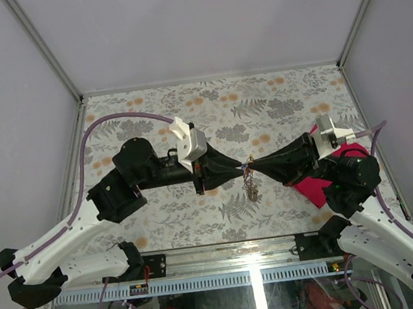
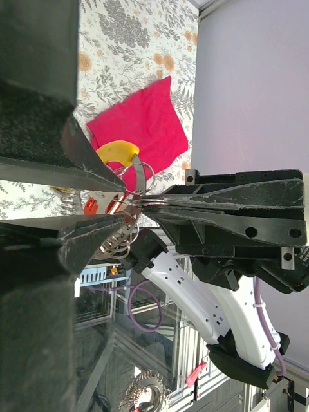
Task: Put the keys on the keyring
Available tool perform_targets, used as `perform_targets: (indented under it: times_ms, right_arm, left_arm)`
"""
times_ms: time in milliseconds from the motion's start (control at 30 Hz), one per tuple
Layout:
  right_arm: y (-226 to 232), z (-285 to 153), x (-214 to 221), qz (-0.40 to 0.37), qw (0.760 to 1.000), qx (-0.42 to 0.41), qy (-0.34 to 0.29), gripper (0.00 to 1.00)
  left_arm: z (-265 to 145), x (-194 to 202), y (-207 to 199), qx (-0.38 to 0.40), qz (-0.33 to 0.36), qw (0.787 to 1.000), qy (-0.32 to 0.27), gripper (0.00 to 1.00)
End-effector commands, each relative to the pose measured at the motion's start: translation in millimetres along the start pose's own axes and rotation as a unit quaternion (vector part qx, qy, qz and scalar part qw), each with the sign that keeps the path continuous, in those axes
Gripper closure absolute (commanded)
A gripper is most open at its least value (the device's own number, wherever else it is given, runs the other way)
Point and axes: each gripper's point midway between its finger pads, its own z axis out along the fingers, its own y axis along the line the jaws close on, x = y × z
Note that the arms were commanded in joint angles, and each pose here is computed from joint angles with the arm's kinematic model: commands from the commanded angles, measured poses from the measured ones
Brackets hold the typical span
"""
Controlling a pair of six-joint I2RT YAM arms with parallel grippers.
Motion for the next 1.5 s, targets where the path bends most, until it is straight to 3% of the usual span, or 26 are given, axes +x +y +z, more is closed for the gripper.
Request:
perform_targets:
  times_ms: [0, 700, 867, 1100, 1300, 1467]
  right_arm:
    - [16.2, 6.8, -31.4, -0.042, 0.998, -0.029, -0.038, 1.00]
    - [14.0, 5.9, -23.4, -0.037, 0.998, -0.031, -0.029, 1.00]
    - [14.2, 5.7, -23.0, -0.036, 0.998, -0.031, -0.029, 1.00]
    - [15.4, 4.4, -21.3, -0.047, 0.998, -0.030, -0.016, 0.99]
    - [8.9, -3.2, -13.5, -0.084, 0.996, 0.005, 0.036, 0.76]
    - [-2.7, -17.4, 4.4, -0.105, 0.988, 0.046, 0.106, 0.67]
  left_arm:
    - [6.9, -19.1, -3.7, 0.015, 0.010, 0.999, -0.038, 0.78]
    - [15.6, -18.5, -1.9, 0.022, 0.012, 0.999, -0.033, 0.85]
    - [15.8, -20.3, -1.5, 0.022, 0.013, 0.999, -0.035, 0.99]
    - [15.0, -14.4, -0.2, 0.017, 0.006, 1.000, -0.010, 1.00]
    - [9.2, 10.1, 8.6, -0.010, -0.011, 0.998, 0.064, 1.00]
    - [-0.2, 35.6, 16.7, -0.030, -0.015, 0.987, 0.156, 1.00]
